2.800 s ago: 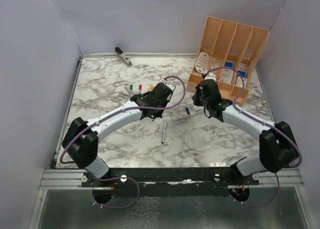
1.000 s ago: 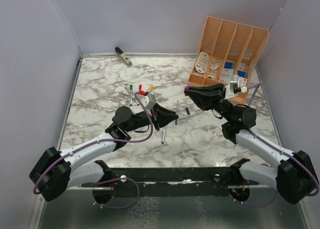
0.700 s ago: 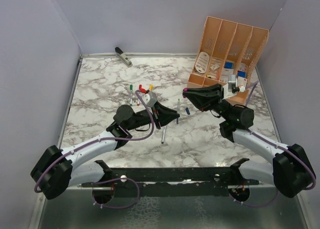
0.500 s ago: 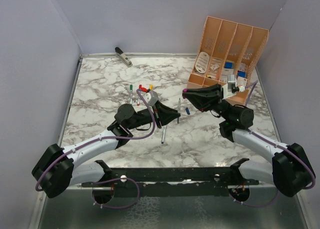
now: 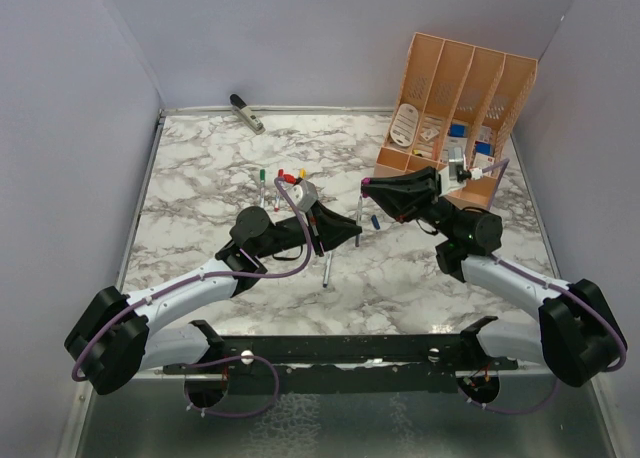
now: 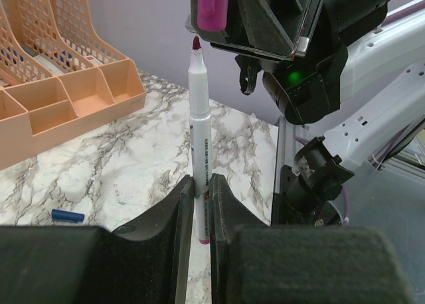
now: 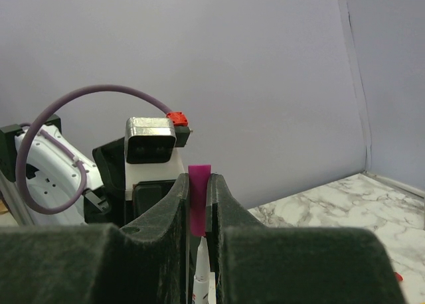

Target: Insert the pens into the pen caps

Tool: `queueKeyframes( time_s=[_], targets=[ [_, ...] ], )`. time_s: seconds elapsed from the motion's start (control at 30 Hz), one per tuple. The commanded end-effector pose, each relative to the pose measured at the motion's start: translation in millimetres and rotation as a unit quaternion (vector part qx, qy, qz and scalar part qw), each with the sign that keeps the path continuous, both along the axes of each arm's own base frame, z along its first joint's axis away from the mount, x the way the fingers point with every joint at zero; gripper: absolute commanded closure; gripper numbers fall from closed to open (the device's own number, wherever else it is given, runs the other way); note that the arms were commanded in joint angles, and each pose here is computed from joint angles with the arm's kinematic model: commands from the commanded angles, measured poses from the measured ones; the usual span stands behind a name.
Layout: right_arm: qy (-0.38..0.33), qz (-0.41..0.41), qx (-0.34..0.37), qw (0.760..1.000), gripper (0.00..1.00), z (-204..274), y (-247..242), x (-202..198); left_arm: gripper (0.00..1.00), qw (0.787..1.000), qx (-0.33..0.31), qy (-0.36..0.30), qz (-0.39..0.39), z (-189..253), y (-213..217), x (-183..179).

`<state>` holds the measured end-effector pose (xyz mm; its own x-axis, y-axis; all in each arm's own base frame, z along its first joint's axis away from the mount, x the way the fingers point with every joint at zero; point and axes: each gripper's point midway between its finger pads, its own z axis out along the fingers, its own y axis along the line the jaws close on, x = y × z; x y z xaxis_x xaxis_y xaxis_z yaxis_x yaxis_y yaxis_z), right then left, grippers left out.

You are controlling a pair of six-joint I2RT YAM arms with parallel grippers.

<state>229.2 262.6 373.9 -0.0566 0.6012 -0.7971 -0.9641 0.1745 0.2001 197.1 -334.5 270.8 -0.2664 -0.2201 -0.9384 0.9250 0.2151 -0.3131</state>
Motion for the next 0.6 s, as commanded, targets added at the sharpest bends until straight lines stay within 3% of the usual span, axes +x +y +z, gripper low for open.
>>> queueKeyframes(
  time_s=[0.0, 0.57],
  targets=[
    [-0.013, 0.007, 0.004, 1.0, 0.98, 5.3, 0.9, -3.5, 1.0, 1.0, -0.007, -0.019, -0.015, 9.6, -2.2, -3.1],
    [-0.002, 0.014, 0.013, 1.0, 0.98, 1.1, 2.0, -1.8, 1.0, 1.0, -0.007, -0.015, -0.015, 9.0, -1.9, -3.3]
  ],
)
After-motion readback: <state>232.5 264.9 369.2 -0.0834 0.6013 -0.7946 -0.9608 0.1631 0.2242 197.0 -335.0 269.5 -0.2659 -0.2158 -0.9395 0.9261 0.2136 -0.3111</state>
